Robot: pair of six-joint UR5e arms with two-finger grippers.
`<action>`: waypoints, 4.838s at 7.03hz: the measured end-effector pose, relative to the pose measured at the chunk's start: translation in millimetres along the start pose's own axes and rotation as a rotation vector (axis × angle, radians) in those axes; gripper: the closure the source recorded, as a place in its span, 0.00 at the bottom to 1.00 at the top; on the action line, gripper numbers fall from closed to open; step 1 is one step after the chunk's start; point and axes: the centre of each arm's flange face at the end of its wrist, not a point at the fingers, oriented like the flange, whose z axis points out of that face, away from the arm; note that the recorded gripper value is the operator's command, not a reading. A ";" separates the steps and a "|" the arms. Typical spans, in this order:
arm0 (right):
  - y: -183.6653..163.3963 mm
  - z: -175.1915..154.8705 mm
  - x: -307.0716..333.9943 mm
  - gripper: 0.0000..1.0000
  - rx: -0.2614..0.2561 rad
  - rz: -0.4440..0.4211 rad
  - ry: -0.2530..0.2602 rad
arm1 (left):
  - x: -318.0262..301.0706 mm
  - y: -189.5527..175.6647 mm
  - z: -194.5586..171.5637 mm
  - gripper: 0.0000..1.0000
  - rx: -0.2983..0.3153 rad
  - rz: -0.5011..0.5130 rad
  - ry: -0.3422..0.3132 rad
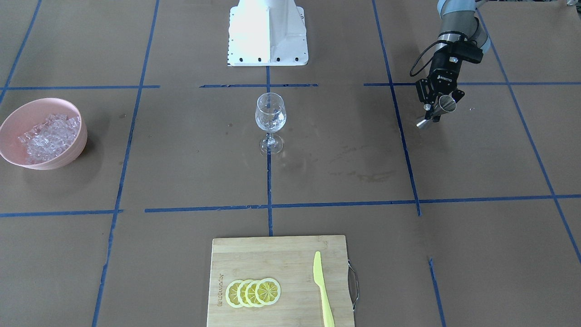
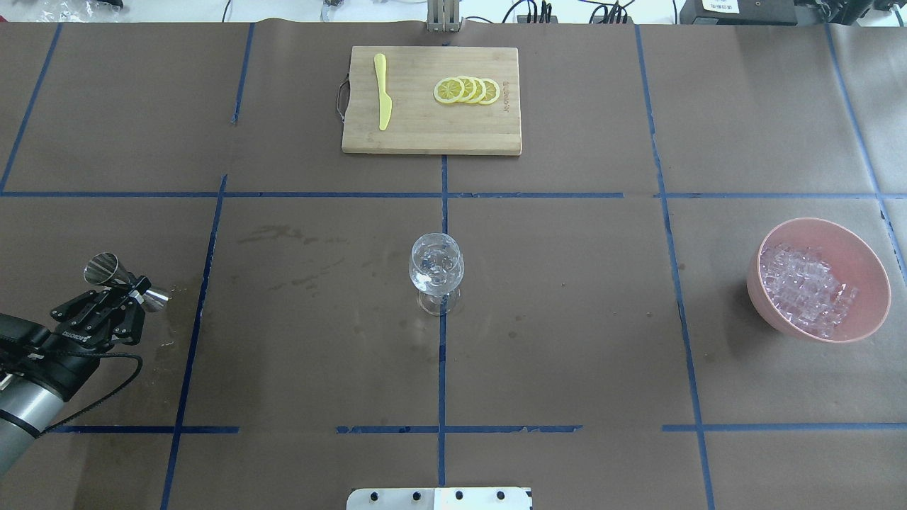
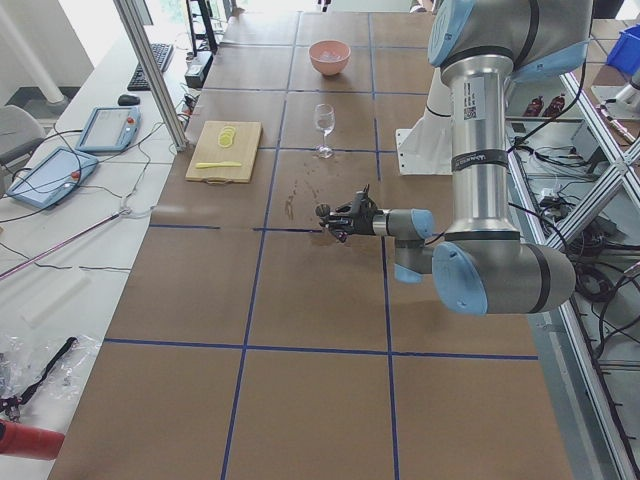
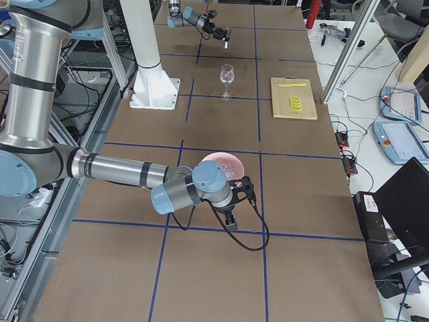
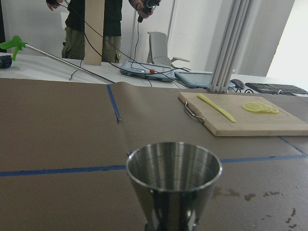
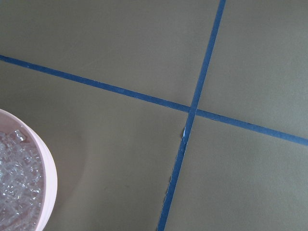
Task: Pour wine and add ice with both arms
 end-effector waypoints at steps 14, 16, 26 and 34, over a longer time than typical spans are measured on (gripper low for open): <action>3.9 1.3 1.5 0.00 -0.001 0.001 0.000 | 20.5 41.4 15.4 0.76 -0.019 0.113 -0.012; 3.9 1.3 1.5 0.00 -0.001 0.002 0.000 | 21.1 41.6 15.5 0.64 -0.019 0.112 -0.012; 2.4 -0.4 -0.4 0.00 0.003 0.014 0.000 | 20.6 23.6 12.5 0.00 0.070 0.072 -0.048; 1.3 0.1 0.1 0.00 0.003 0.015 0.000 | 10.6 -62.0 32.4 0.00 0.121 0.109 0.037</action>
